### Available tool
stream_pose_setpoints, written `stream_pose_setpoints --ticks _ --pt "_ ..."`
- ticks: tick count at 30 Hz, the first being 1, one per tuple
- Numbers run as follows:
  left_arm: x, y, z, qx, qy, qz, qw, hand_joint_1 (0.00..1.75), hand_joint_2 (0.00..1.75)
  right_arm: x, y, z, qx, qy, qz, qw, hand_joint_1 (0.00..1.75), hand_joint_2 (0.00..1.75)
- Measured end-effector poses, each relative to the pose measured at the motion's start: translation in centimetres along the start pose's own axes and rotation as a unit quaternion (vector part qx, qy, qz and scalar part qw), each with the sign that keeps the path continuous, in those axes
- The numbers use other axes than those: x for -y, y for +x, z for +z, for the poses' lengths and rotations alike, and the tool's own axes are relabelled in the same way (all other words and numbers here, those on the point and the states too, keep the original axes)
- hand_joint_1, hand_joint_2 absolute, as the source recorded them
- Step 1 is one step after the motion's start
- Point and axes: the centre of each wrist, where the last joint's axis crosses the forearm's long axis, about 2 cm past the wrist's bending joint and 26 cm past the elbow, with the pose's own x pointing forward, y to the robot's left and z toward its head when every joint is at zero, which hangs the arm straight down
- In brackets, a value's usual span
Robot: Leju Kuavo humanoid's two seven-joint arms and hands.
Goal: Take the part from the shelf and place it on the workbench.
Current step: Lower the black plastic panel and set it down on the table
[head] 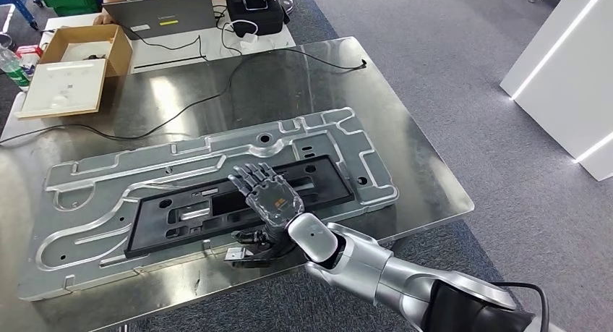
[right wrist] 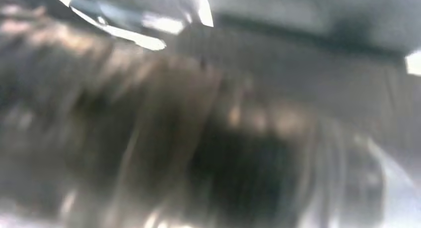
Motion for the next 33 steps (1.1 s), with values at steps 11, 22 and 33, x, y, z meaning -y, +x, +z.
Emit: stream_pose_setpoints --ticks 11,22,33 --pt "0.1 -0.1 0.0 -0.002 0.001 0.012 1.000 0.00 0.00 4.6 1.5 0.3 0.037 -0.080 -0.020 0.996 0.00 0.00" --pt "0.0 0.0 0.0 -0.002 0.001 0.014 1.000 0.00 0.00 5.4 1.5 0.5 0.044 -0.097 -0.019 0.994 0.00 0.00" --pt "-0.1 0.0 0.0 -0.002 0.002 0.022 1.000 0.00 0.00 8.0 3.0 1.3 0.099 -0.154 -0.030 0.983 0.00 0.00"
